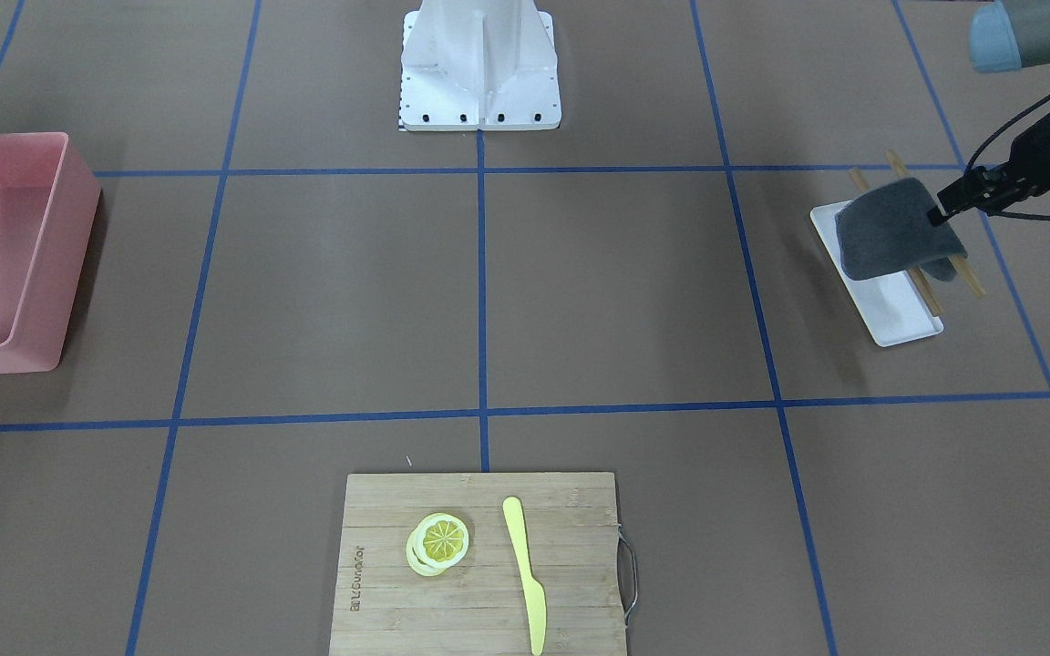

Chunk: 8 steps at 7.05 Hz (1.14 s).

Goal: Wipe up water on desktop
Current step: 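Lower the left gripper onto the grey cloth on the rack and grasp it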

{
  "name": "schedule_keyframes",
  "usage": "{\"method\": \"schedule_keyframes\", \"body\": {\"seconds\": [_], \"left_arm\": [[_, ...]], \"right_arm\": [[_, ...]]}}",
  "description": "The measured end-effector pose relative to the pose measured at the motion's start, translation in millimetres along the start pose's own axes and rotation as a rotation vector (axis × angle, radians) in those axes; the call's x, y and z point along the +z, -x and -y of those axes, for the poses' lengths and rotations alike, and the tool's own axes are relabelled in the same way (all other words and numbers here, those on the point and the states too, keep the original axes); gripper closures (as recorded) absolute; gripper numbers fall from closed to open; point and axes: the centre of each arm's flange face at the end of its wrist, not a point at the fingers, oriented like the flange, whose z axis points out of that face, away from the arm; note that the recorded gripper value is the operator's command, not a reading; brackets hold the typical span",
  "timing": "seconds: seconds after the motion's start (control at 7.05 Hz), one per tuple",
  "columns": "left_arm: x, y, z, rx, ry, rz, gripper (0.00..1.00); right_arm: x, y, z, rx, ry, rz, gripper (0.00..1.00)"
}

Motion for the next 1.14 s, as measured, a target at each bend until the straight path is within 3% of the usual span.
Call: {"method": "schedule_keyframes", "body": {"seconds": [0.28, 0.57, 0.85, 1.14], "left_arm": [[12.7, 0.8, -10.2, -0.001, -0.002, 0.011, 0.51], [12.2, -4.6, -13.5, -0.004, -0.007, 0.01, 0.82], [10.9, -6.4, -14.2, -0.005, -0.01, 0.009, 1.0], [10.9, -6.5, -14.0, -0.005, -0.01, 0.009, 1.0]], "right_arm": [[3.1, 4.7, 0.9, -0.012, 0.006, 0.0, 0.0], [3.3, 6.1, 1.1, -0.016, 0.007, -0.003, 0.0], [4.4, 6.8, 1.2, -0.018, 0.01, -0.003, 0.0], [5.4, 6.6, 1.2, -0.017, 0.012, -0.004, 0.0]]}}
